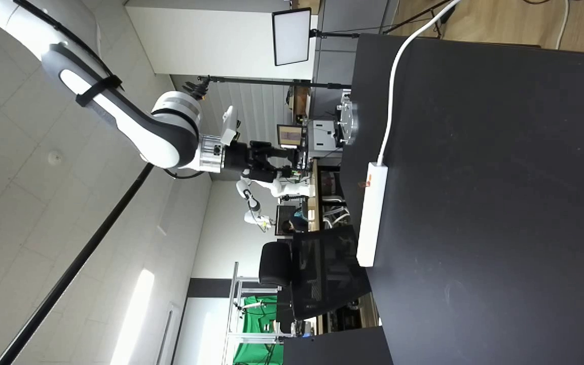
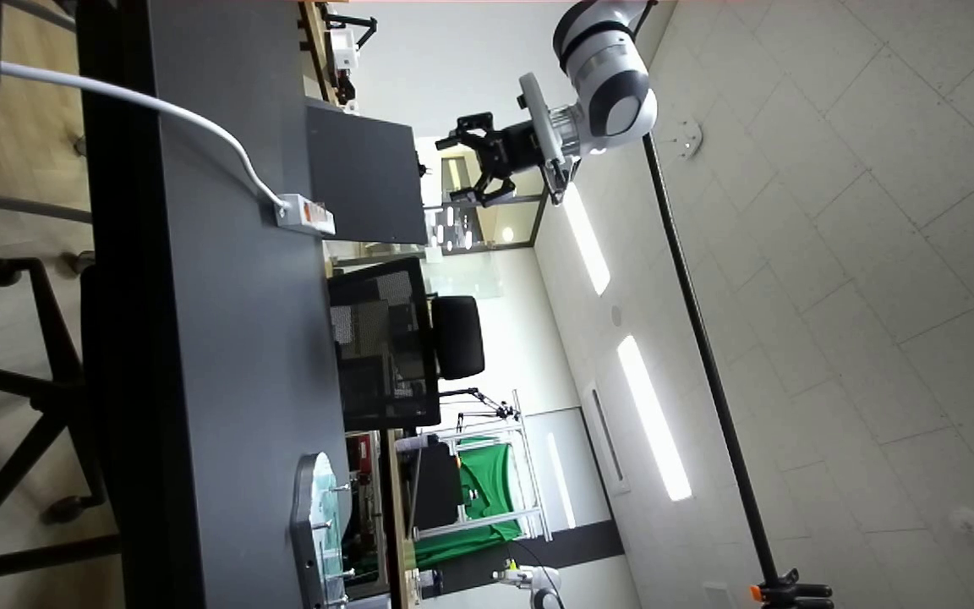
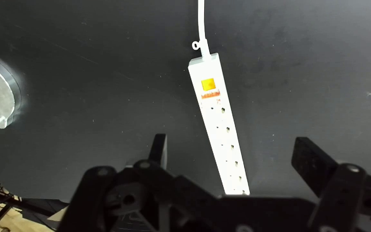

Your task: Turn on the extension cable

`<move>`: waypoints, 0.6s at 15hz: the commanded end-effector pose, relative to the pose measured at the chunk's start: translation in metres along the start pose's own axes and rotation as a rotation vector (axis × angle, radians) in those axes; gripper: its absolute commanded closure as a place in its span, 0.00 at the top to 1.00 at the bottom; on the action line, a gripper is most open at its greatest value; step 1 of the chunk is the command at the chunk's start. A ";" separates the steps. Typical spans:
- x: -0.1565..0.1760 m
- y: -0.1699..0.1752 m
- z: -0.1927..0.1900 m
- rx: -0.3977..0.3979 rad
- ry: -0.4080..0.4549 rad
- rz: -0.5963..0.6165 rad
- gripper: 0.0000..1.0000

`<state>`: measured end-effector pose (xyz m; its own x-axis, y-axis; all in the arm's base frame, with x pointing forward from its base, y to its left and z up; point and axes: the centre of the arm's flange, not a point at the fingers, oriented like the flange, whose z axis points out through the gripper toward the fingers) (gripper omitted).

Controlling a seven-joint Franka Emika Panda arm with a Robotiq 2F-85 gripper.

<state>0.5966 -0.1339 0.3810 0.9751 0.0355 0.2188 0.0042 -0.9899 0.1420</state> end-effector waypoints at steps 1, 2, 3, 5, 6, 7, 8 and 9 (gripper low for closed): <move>0.009 0.001 0.014 -0.006 -0.002 -0.064 1.00; 0.014 0.001 0.024 -0.018 -0.005 -0.087 1.00; 0.018 0.002 0.034 -0.028 -0.008 -0.106 0.75; 0.025 0.004 0.058 -0.041 -0.017 -0.140 0.69; 0.028 0.005 0.072 -0.048 -0.019 -0.152 0.60; 0.030 0.006 0.086 -0.052 -0.024 -0.164 0.53; 0.032 0.006 0.099 -0.054 -0.028 -0.170 0.45; 0.033 0.007 0.111 -0.060 -0.036 -0.173 0.39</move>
<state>0.6258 -0.1433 0.3058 0.9701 0.1818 0.1607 0.1475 -0.9676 0.2047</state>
